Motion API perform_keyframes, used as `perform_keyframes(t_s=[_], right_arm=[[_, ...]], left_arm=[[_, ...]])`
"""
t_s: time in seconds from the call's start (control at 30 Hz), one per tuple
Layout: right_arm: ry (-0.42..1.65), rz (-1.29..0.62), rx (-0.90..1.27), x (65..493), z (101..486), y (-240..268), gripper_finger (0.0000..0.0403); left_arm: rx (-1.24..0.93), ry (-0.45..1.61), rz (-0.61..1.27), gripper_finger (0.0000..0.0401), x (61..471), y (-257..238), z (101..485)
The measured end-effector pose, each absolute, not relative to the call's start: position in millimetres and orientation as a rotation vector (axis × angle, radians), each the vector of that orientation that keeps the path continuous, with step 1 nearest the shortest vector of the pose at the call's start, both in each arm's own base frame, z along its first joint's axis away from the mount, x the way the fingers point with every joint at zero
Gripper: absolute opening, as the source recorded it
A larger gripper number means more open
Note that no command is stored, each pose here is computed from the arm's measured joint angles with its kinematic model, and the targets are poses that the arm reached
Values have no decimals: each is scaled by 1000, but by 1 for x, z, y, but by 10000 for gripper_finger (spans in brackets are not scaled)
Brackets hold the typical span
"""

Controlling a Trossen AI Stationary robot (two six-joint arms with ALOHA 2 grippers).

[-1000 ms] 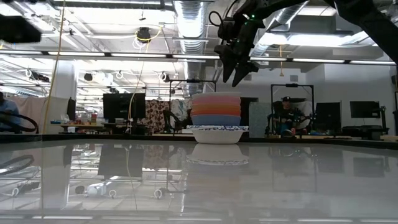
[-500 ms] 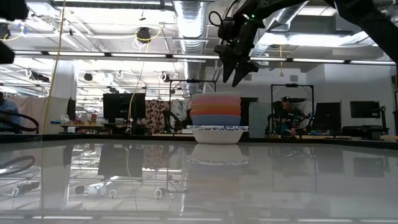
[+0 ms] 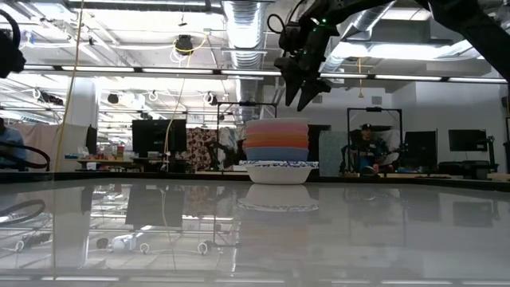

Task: Nest bowls inside each other
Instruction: Stack the green bowl on top of the white bowl

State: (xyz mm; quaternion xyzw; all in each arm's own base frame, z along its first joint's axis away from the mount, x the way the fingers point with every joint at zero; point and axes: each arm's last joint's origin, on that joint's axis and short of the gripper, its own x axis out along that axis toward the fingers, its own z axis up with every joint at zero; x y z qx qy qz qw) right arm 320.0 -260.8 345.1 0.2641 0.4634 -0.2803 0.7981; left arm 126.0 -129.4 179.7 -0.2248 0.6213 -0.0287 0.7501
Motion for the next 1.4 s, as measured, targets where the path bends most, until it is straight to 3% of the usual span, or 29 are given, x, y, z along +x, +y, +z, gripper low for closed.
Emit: perform_keyframes(t_s=[0.27,0.6,0.83,1.1,1.23,1.4], right_arm=[[986,-599,561,320,347,-259,239],[954,-619,560,314,363,-261,239],[881,-664,584,301,388,-266,239],[841,-608,506,308,407,-248,239],[831,-545,450,323,409,-231,239],[784,-453,370,350,413,-199,239]], left_arm=[[-537,1350,5,14,131,-122,179],[-620,1257,196,1,146,-102,179],[-679,1119,520,0,158,-69,177],[-847,583,933,0,181,-16,190],[-783,287,999,0,197,8,207],[-600,64,1048,0,214,32,247]])
